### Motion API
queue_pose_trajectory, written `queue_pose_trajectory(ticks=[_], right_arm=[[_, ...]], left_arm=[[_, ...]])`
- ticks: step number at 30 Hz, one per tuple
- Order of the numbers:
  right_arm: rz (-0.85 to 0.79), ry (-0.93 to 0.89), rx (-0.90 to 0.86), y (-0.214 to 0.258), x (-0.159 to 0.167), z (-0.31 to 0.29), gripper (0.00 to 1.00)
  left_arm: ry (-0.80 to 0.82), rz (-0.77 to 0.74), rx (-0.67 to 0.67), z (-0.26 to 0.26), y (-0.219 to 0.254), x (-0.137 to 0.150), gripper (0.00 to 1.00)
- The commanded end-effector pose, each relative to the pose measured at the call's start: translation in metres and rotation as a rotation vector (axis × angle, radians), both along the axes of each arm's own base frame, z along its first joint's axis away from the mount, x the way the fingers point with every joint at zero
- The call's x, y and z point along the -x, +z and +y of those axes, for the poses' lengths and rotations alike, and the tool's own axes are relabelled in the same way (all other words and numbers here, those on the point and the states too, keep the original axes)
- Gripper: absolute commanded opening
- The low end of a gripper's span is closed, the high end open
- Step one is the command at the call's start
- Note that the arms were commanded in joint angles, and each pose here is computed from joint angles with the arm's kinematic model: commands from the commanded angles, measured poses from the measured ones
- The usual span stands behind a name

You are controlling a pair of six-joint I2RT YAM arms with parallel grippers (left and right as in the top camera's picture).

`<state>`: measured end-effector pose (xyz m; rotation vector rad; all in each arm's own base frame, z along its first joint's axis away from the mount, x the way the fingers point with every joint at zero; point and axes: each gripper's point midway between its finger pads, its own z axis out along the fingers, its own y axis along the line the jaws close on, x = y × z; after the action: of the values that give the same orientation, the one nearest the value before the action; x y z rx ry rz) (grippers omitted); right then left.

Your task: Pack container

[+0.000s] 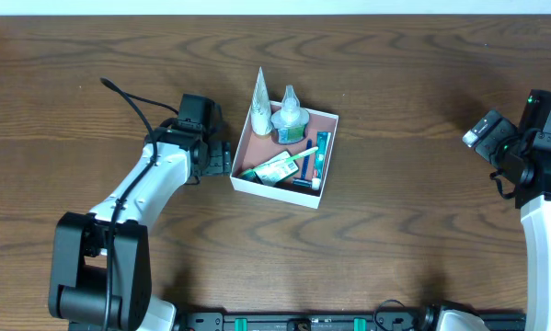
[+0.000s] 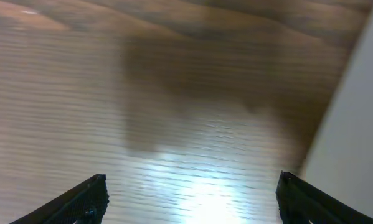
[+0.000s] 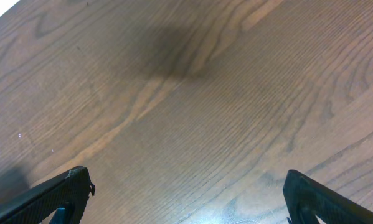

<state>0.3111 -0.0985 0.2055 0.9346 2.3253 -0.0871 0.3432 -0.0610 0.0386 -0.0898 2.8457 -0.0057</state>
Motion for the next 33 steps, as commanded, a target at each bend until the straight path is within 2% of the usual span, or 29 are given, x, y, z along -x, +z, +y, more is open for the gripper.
queue_pose_trajectory(ticks=[1,11,17,22,29,33], right_arm=[[-0.011,-0.018,0.012,0.005,0.001,-0.005,0.99],[-0.011,-0.018,0.012,0.005,0.001,-0.005,0.99],[-0.011,-0.018,0.012,0.005,0.001,-0.005,0.99],[-0.011,-0.018,0.012,0.005,0.001,-0.005,0.99],[-0.011,-0.018,0.012,0.005,0.001,-0.005,0.99],[-0.011,-0.018,0.011,0.005,0.001,-0.005,0.99]], left_arm=[[-0.045,0.019,0.124,-0.029,0.001,0.004,0.86],[-0.105,0.021,0.168,-0.064,0.003,0.012,0.87],[-0.086,0.009,0.174,-0.065,0.004,0.009,0.87],[-0.060,-0.015,0.126,-0.051,0.006,0.004,0.88],[0.002,-0.108,0.147,-0.027,0.042,-0.005,0.88],[-0.021,-0.185,0.166,-0.027,0.077,0.002,0.88]])
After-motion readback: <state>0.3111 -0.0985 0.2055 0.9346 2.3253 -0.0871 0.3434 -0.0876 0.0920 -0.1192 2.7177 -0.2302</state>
